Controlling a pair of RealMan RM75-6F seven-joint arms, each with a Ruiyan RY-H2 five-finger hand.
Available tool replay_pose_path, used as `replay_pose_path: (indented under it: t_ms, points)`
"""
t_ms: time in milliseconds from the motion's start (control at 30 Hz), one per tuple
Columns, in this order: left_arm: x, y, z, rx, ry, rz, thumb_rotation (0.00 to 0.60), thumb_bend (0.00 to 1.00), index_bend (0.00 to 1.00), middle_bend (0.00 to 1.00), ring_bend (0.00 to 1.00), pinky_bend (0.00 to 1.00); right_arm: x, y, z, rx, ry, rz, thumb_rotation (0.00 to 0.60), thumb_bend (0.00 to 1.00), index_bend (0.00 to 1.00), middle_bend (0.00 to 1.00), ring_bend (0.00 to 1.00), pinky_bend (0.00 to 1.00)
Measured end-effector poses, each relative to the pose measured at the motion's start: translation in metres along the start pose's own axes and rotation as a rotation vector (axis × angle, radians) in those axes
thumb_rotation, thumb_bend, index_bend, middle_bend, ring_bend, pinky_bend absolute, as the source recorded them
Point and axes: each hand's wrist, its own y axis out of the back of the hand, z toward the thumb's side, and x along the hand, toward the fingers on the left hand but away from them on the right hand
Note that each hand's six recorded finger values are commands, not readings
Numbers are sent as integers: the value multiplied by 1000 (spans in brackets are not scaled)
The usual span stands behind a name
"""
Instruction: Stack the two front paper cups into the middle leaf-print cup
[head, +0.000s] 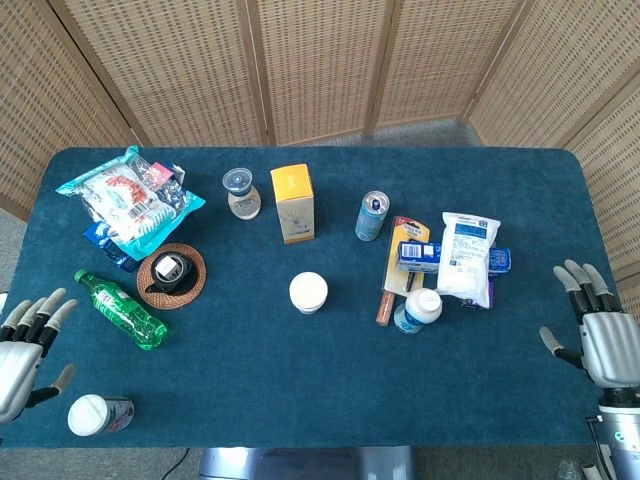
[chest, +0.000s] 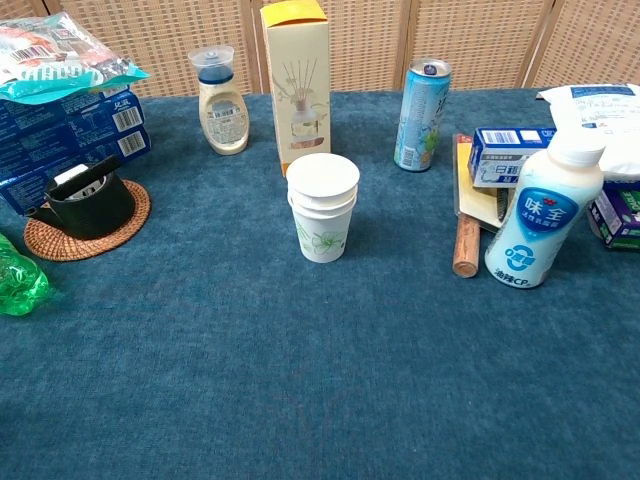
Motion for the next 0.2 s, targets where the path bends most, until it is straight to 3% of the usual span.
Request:
replay_pose_path:
  t_ms: [200]
  points:
    - [1, -2, 1, 9, 0, -2, 600, 397, 0, 0, 0, 0, 0, -5, -4, 3, -8, 23, 600, 299, 90, 0, 0, 280]
